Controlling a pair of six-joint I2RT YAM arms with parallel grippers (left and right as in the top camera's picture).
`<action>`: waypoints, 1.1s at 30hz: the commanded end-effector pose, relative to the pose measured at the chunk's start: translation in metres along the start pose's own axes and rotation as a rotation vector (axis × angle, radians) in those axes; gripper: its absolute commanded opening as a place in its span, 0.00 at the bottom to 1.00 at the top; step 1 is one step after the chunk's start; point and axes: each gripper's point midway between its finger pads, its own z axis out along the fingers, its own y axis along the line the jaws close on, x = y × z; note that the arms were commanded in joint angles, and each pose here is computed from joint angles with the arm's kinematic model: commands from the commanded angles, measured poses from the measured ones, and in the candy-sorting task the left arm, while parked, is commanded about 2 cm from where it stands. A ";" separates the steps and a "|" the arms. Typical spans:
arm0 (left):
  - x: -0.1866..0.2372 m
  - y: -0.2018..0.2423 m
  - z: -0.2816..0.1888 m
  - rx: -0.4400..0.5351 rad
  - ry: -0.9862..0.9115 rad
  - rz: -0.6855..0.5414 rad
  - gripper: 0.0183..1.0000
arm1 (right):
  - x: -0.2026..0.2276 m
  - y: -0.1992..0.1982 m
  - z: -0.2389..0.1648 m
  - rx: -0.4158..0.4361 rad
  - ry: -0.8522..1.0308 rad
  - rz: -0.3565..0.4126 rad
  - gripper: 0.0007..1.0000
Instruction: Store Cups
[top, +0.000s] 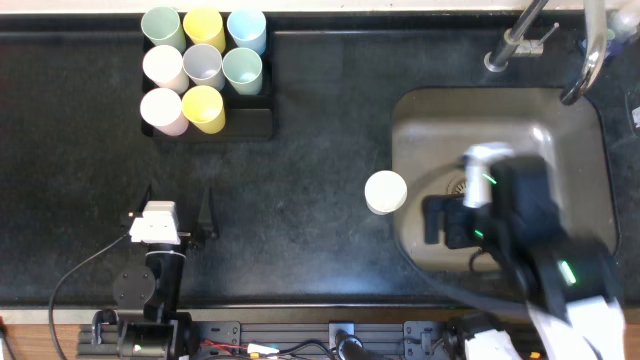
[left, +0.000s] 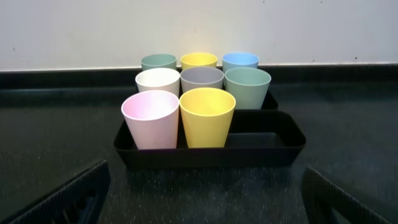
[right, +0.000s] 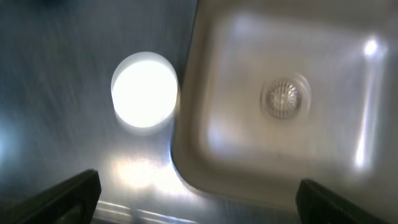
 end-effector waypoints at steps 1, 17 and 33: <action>0.000 0.001 0.000 -0.005 -0.005 -0.007 1.00 | 0.005 0.002 0.042 0.065 0.237 -0.234 1.00; 0.000 0.001 0.000 -0.005 -0.005 -0.007 1.00 | -0.001 0.009 0.119 -0.126 0.428 -0.285 1.00; 0.000 0.001 0.000 -0.005 -0.005 -0.007 1.00 | -0.021 0.009 0.153 -0.154 0.472 -0.294 1.00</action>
